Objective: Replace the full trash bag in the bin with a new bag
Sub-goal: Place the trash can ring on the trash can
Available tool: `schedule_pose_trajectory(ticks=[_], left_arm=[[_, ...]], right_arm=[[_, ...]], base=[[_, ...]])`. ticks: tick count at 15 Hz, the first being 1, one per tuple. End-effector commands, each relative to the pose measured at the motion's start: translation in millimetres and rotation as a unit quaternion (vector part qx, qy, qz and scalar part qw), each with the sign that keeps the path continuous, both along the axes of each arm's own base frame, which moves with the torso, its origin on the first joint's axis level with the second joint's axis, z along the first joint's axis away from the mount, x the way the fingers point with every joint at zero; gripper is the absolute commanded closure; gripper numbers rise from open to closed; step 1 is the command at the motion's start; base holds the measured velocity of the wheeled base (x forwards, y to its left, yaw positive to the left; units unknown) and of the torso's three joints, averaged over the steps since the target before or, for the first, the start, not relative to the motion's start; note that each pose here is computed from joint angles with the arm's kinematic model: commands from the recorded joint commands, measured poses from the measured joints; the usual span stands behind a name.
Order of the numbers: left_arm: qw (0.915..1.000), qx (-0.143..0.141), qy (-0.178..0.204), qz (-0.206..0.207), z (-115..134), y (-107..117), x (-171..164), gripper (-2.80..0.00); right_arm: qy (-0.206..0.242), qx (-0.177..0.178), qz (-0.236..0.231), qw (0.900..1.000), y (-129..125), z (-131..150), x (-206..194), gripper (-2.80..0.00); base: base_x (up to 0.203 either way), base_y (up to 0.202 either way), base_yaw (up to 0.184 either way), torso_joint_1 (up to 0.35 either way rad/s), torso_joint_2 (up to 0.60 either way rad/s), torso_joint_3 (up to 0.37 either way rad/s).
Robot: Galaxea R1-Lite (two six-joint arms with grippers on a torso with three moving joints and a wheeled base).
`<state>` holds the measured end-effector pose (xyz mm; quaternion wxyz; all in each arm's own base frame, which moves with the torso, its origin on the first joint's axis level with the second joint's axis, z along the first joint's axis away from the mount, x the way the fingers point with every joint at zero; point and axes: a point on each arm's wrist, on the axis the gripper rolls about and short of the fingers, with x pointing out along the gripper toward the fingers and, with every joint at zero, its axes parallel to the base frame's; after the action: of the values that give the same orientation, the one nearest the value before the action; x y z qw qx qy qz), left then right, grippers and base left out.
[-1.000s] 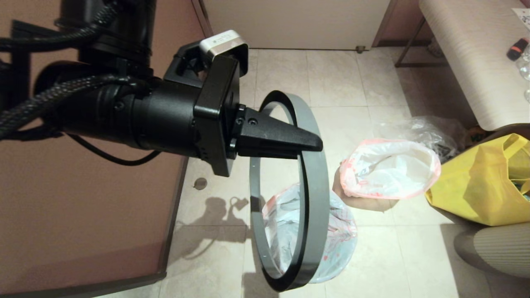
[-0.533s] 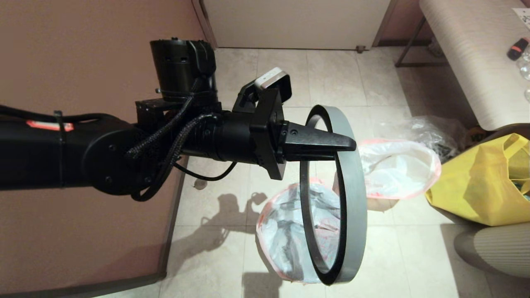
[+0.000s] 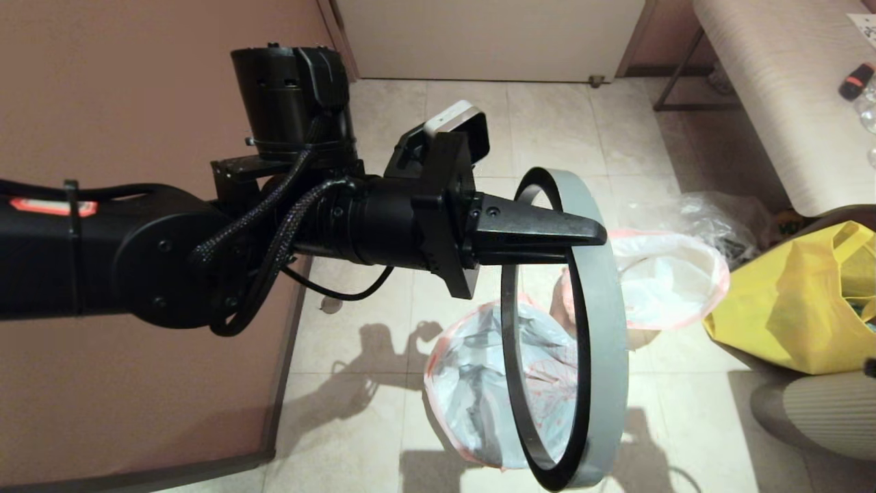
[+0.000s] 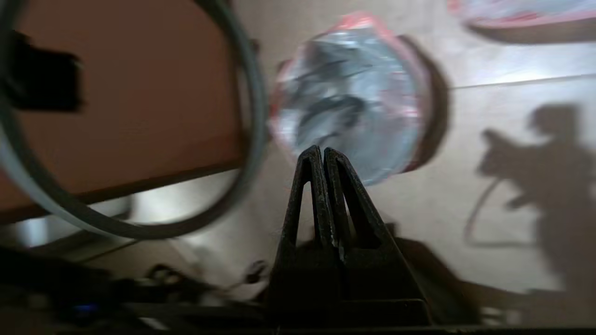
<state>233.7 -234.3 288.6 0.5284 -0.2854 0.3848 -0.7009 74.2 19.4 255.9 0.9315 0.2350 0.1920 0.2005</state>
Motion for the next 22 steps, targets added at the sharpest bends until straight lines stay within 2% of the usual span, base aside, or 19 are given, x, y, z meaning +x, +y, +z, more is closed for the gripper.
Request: schedule_pose_trajectory(ticks=[1, 2, 3, 4, 5, 6, 7, 8, 10, 11, 13, 15, 17, 20, 22], left_arm=[[1.0000, -0.002, 0.000, -0.006, 1, -4, 1, 0.00], [1.0000, -0.004, -0.003, -0.003, 3, -5, 6, 0.00], [0.9999, -0.008, -0.007, 0.003, 5, -6, 13, 0.00], [0.9998, -0.012, -0.013, 0.008, 8, -6, 19, 0.00], [0.9996, -0.016, -0.018, 0.013, 10, -7, 26, 0.00], [0.9993, -0.021, -0.024, 0.021, 13, -5, 33, 0.00], [0.9990, -0.023, -0.027, 0.027, 15, -4, 40, 0.00], [0.9989, -0.024, -0.027, 0.029, 16, -4, 43, 0.00], [0.9995, -0.012, -0.011, 0.028, 12, -6, 41, 0.00], [0.9996, -0.002, 0.000, 0.029, 9, -5, 40, 0.00], [0.9995, 0.006, 0.010, 0.030, 8, -1, 36, 0.00], [0.9996, 0.008, 0.013, 0.025, 9, 1, 30, 0.00], [0.9995, 0.010, 0.021, 0.020, 9, 0, 26, 0.00], [0.9991, 0.016, 0.033, 0.020, 6, 5, 19, 0.00], [0.9991, 0.014, 0.031, 0.025, 9, 10, 19, 0.00]], right_arm=[[0.124, 0.078, 0.072, 0.987, 19, 12, 81, 0.00], [0.166, 0.134, 0.115, 0.970, 23, 21, 109, 0.00], [0.206, 0.182, 0.155, 0.949, 22, 24, 134, 0.00], [0.237, 0.216, 0.182, 0.930, 20, 26, 152, 0.00], [0.257, 0.232, 0.193, 0.918, 19, 25, 163, 0.00], [0.262, 0.236, 0.206, 0.913, 18, 24, 165, -2.80], [0.247, 0.230, 0.230, 0.913, 17, 29, 157, -2.80], [0.210, 0.209, 0.270, 0.916, 17, 33, 143, -2.80], [0.141, 0.142, 0.330, 0.923, 20, 17, 127, -2.80], [0.108, 0.109, 0.355, 0.922, 22, 4, 120, -2.80], [0.032, 0.048, 0.407, 0.911, 29, -22, 108, -2.80], [-0.077, -0.014, 0.455, 0.887, 43, -35, 119, -2.80], [-0.109, -0.025, 0.476, 0.872, 56, -36, 128, -2.80], [-0.167, -0.030, 0.485, 0.858, 72, -27, 155, -2.80], [-0.189, -0.019, 0.485, 0.854, 78, -13, 158, -2.80]], base=[[0.000, 0.000, 0.000, 0.000, 0.00, 0.000], [0.000, 0.000, 0.000, 0.000, 0.00, 0.000], [0.000, 0.000, 0.000, 0.000, 0.00, 0.000], [0.000, 0.000, 0.000, 0.000, 0.00, 0.000], [0.000, 0.000, 0.000, 0.000, 0.00, 0.000], [0.000, 0.000, 0.000, 0.000, 0.00, 0.000], [0.000, 0.000, 0.000, 0.000, 0.00, 0.000], [0.000, 0.000, 0.000, 0.000, 0.00, 0.000], [0.000, 0.000, 0.000, 0.000, 0.00, 0.000], [0.000, 0.000, 0.000, 0.000, 0.00, 0.000], [0.000, 0.000, 0.000, 0.000, 0.00, 0.000], [0.000, 0.000, 0.000, 0.000, 0.00, 0.000], [0.000, 0.000, 0.000, 0.000, 0.00, 0.000], [0.000, 0.000, 0.000, 0.000, 0.00, 0.000], [0.000, 0.000, 0.000, 0.000, 0.00, 0.000]])
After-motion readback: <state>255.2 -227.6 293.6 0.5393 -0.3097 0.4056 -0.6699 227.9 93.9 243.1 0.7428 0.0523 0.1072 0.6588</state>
